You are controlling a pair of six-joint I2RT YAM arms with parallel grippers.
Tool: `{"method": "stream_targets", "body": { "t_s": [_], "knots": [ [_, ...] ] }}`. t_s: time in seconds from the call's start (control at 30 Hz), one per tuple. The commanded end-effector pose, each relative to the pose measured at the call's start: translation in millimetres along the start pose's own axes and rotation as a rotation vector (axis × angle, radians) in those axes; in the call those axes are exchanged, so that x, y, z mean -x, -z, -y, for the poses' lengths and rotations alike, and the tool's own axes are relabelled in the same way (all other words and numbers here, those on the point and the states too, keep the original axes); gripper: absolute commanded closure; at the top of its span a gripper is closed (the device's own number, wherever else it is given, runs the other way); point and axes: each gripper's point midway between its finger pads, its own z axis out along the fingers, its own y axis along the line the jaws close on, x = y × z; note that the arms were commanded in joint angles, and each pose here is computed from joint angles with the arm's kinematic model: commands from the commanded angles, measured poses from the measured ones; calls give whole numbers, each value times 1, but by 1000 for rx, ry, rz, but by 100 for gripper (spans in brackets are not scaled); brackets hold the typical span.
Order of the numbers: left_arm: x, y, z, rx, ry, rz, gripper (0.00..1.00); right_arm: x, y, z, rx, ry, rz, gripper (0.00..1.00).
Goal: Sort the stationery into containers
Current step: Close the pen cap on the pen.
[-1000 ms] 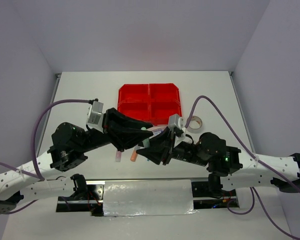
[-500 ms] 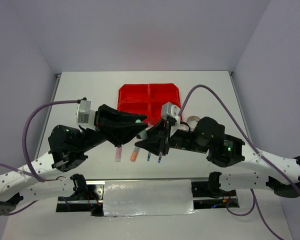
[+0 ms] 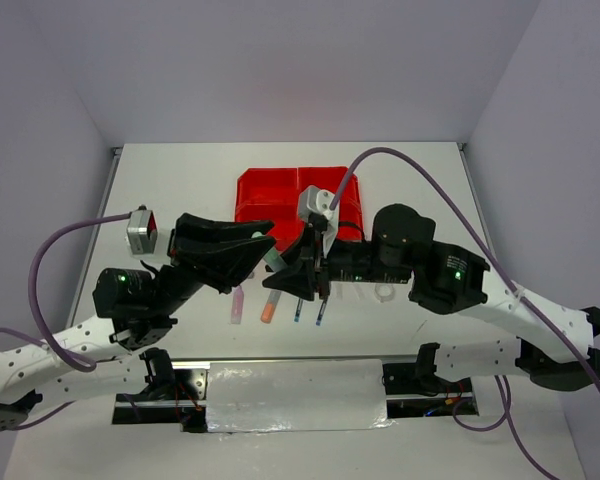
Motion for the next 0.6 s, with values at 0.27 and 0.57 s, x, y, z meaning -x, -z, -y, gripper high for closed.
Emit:
{"method": "stream_targets", "body": {
  "t_s": [0.27, 0.57],
  "knots": [
    [-88, 54, -57, 396, 33, -415, 100, 124, 25, 9, -71, 81, 502, 100],
    [7, 40, -88, 706, -87, -220, 24, -9, -21, 38, -120, -87, 226, 100]
  ]
}}
